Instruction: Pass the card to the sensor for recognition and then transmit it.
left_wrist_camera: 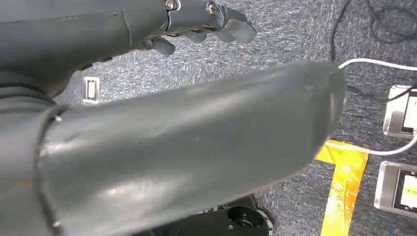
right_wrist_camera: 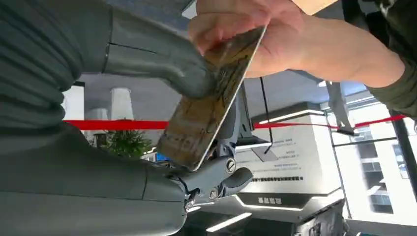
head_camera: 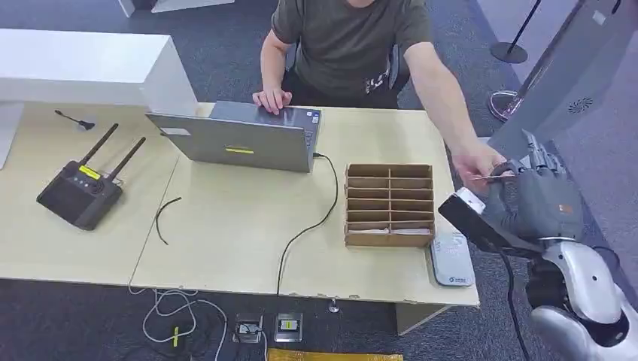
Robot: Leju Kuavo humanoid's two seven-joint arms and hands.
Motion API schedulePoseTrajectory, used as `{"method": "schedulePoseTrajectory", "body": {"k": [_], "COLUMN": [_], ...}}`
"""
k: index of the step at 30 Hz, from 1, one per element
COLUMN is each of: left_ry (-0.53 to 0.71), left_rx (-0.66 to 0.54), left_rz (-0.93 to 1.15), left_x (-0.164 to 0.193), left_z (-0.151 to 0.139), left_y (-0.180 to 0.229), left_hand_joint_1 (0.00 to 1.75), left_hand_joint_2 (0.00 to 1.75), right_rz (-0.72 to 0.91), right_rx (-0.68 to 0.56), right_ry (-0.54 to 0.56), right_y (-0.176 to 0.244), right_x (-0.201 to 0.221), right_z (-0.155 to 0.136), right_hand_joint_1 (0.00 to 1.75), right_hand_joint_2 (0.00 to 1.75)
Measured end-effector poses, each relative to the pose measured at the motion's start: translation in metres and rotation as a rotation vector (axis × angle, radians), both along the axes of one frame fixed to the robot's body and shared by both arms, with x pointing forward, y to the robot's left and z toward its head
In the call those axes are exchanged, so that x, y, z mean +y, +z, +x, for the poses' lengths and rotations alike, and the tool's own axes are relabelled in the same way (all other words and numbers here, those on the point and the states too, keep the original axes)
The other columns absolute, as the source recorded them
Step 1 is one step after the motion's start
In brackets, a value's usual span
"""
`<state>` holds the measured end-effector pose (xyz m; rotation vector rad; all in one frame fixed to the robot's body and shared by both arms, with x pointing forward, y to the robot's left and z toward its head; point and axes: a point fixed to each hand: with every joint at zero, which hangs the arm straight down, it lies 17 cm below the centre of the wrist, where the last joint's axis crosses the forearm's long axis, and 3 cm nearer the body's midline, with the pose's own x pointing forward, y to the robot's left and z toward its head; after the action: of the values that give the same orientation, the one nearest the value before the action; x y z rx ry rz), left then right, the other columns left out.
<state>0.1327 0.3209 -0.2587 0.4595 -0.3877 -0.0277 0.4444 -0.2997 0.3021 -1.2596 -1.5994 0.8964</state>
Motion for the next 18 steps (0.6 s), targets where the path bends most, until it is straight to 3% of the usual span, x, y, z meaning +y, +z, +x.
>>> {"method": "schedulePoseTrajectory", "body": {"k": [18], "left_ry": [0.01], "left_rx": [-0.002], "left_rz": [-0.014], "left_x": [-0.004], "left_z": [0.001], "left_y": [0.0], "left_hand_joint_1": [0.0], "left_hand_joint_2": [0.0], "right_rz": [-0.085], "right_rx": [0.112], "right_ry": [-0.029], "right_y": [-0.037], "right_x": [-0.005], "right_z": [0.015], "right_hand_joint_1": [1.75], "right_hand_joint_2": [1.75]}}
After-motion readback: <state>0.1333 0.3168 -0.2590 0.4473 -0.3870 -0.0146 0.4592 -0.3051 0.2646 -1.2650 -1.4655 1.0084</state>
